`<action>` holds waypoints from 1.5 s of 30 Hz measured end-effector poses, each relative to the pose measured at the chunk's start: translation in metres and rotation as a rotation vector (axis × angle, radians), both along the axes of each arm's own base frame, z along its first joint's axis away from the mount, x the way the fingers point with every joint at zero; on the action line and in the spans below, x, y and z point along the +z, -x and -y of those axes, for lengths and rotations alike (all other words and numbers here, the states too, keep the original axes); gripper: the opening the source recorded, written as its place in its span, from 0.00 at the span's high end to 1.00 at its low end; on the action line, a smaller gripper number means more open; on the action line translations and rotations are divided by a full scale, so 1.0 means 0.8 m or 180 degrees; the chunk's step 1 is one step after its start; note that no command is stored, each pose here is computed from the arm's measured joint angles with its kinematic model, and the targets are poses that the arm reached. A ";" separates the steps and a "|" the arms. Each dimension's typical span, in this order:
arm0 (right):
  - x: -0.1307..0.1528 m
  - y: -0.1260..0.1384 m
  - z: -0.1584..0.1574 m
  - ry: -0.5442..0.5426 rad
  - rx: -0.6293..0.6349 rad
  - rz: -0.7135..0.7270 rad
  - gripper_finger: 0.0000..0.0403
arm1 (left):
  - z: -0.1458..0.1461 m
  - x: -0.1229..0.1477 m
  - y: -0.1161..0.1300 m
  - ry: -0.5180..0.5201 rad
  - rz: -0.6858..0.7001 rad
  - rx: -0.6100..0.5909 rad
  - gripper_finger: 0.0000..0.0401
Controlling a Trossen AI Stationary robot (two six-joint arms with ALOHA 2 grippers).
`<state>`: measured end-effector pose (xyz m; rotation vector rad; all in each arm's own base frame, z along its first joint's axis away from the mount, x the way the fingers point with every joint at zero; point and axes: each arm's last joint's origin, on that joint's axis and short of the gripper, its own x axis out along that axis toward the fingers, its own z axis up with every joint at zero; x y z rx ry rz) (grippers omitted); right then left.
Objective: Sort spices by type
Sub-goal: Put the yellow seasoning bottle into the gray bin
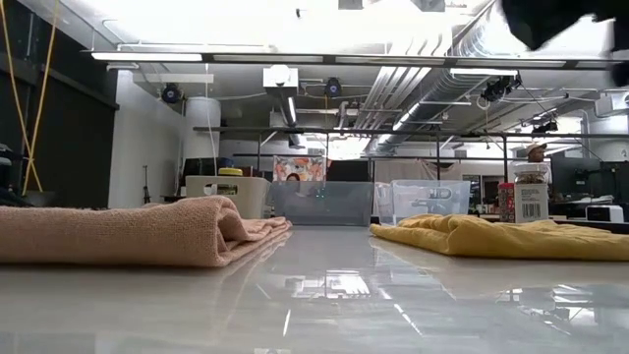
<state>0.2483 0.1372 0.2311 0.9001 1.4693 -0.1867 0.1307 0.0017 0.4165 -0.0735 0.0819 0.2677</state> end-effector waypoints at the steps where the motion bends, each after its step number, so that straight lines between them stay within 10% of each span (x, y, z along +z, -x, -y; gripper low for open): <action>1: 0.000 -0.005 0.005 0.0035 -0.0014 0.0104 1.00 | 0.000 0.000 0.000 0.0000 0.0000 0.0001 0.31; 28: 0.019 -0.106 0.086 0.0545 0.0215 0.1850 1.00 | -0.001 0.000 0.000 0.0024 0.0016 0.0104 0.31; 45: -0.010 -0.125 0.043 0.0659 0.0970 0.1613 1.00 | -0.001 -0.003 -0.008 0.0229 0.0008 0.0126 0.31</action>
